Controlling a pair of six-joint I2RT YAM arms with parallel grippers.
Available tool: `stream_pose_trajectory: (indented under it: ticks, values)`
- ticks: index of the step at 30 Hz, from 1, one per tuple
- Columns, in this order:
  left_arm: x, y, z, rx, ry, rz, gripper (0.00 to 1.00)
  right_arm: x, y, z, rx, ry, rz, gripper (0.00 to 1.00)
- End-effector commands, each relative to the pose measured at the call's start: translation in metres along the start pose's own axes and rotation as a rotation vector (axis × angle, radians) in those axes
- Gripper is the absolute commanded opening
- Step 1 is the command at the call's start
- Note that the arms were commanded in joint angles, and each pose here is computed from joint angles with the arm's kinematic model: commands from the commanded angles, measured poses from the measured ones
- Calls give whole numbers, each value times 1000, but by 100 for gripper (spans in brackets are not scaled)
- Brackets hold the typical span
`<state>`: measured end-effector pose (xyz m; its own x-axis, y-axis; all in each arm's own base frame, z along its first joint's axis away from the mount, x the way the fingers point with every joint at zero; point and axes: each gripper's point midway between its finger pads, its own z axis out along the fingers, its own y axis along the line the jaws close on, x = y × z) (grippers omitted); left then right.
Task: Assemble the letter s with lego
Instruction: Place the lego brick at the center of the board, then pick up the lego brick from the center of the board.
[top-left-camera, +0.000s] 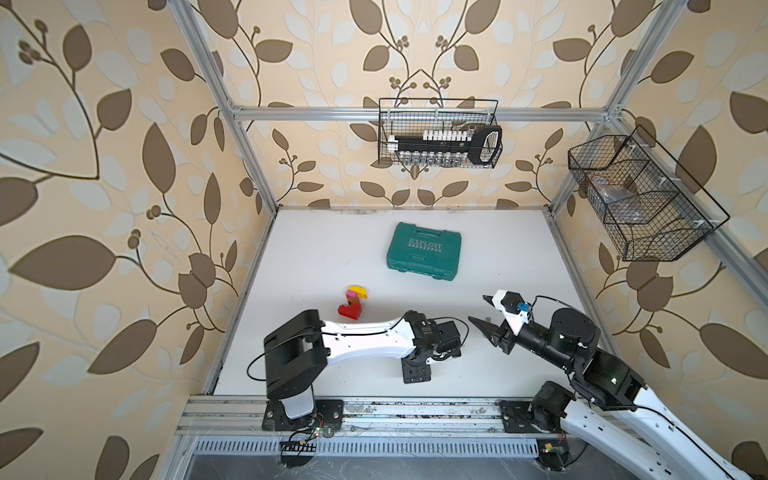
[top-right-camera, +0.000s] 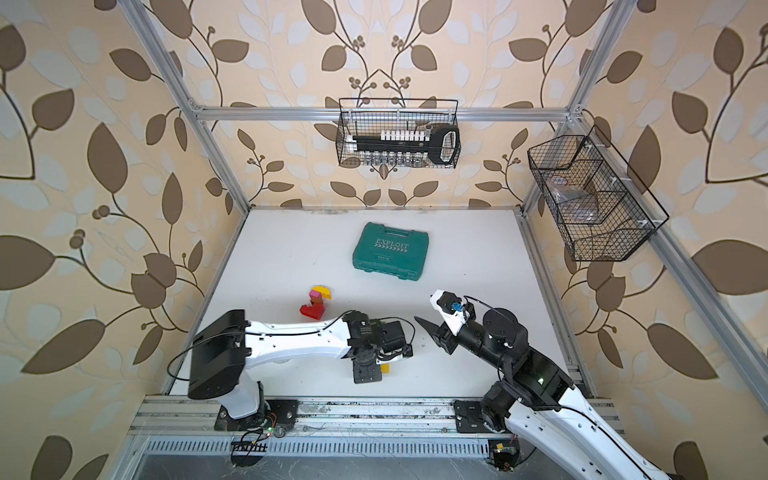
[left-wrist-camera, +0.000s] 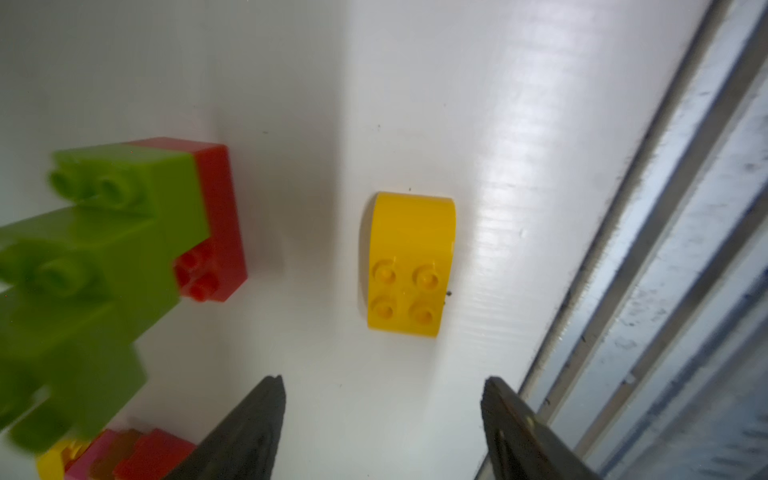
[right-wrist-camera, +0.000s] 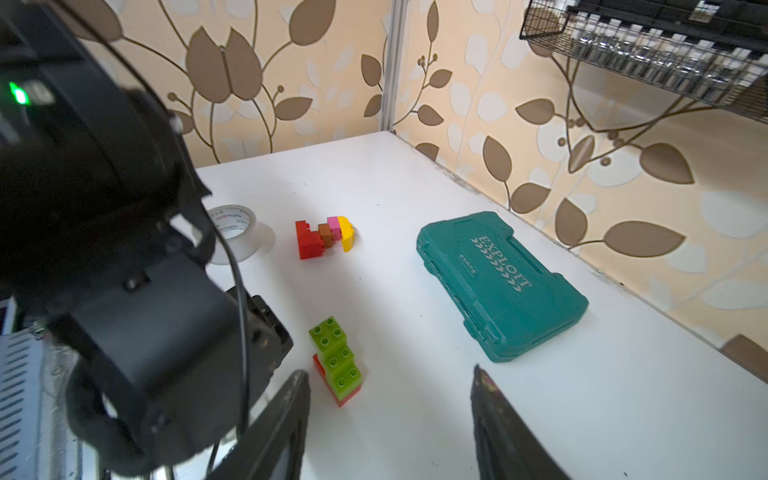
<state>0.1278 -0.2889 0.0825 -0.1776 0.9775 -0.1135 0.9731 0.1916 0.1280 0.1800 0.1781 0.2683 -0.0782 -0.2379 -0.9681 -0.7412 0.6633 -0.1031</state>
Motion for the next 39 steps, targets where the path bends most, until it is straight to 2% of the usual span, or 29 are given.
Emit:
stream_pose_trajectory:
  ticks: [1,5,7,11,14,20,24,32,39]
  values:
    - [-5,10,-61,-50,-141,-98,77,-4,20,6,-114,-104,91,56]
    - [0,35,-107,-127,-321,-282,80,23,31,24,-140,-160,239,54]
    - [6,47,-118,-129,-403,-387,81,44,42,32,-139,-149,252,54]
    - [30,79,-136,-158,-526,-604,83,89,72,45,-138,-47,165,55]
    - [45,98,-144,-185,-593,-713,86,114,94,52,-167,24,102,55]
    - [53,116,-145,-193,-626,-806,89,163,122,62,-222,152,22,57]
    - [50,122,-140,-174,-636,-843,89,178,123,67,-213,181,-16,58]
    - [48,127,-134,-134,-651,-888,89,193,130,78,-234,228,-124,62]
    - [49,127,-128,-122,-637,-897,89,206,136,91,-250,276,-161,62]
